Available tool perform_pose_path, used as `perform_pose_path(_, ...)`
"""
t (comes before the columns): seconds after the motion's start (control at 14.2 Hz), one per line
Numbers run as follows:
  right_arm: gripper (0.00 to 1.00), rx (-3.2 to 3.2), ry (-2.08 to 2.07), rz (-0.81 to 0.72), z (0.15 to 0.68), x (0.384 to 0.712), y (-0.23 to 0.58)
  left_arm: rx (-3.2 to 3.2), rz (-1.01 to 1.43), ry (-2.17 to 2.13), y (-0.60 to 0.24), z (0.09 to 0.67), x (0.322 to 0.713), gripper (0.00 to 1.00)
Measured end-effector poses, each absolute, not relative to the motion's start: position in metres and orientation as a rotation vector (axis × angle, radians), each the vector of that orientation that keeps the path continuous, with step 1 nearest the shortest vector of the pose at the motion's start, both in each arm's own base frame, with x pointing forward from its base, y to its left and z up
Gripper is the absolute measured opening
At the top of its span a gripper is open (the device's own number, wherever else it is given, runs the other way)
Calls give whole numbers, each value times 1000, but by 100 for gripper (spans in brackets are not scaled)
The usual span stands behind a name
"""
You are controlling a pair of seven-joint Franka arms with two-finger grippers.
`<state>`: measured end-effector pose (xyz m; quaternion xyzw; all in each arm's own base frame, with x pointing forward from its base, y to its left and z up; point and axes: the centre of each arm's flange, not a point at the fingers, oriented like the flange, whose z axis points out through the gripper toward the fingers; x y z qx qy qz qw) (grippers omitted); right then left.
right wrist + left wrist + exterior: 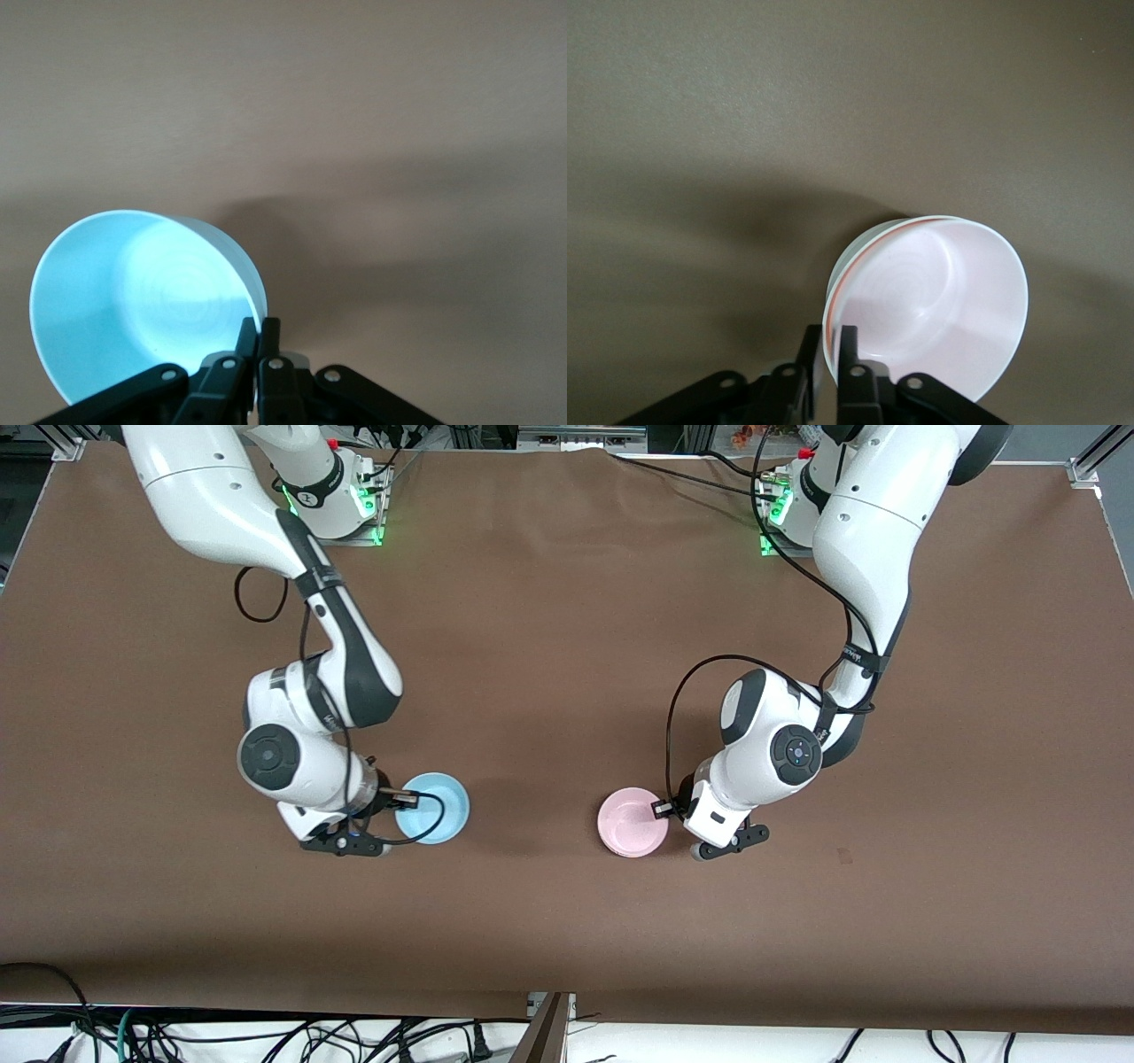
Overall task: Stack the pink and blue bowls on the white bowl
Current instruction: 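Release the pink bowl with the left gripper while the right gripper lifts the blue bowl, then lower the blue bowl into the pink bowl with the right gripper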
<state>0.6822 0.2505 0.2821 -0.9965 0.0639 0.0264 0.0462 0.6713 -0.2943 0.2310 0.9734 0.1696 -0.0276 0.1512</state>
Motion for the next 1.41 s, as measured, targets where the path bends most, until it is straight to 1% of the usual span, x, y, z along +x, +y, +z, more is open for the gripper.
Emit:
perform_pose_path(0.07, 2, -3023, 240, 86, 287, 680, 263, 2793, -78, 493, -294, 232, 672, 26)
perform_pose_path(0.28, 2, -2968, 340, 103, 304, 674, 294, 2780, -55, 526, -289, 241, 679, 57)
perform_pose_path(0.35, 2, -2957, 376, 102, 308, 671, 305, 2773, -37, 538, -282, 249, 685, 66)
perform_pose_path(0.49, 2, -2936, 468, 98, 316, 662, 333, 2780, -57, 559, -258, 275, 694, 84)
perform_pose_path(0.56, 2, -2921, 519, 92, 320, 655, 353, 2805, -91, 546, -239, 293, 696, 95)
perform_pose_path(0.63, 2, -2900, 570, 78, 322, 647, 375, 2853, -117, 501, -213, 314, 698, 100)
perform_pose_path(0.84, 2, -2811, 728, 30, 317, 623, 444, 2997, -191, 292, -118, 383, 691, 100)
perform_pose_path(1.05, 2, -2683, 854, -30, 304, 613, 497, 3053, -239, 231, -32, 453, 669, 100)
perform_pose_path(1.26, 2, -2613, 868, -79, 281, 611, 522, 3071, -233, 159, 11, 519, 639, 100)
perform_pose_path(1.41, 2, -2610, 867, -92, 263, 612, 525, 3076, -234, 130, 26, 550, 620, 100)
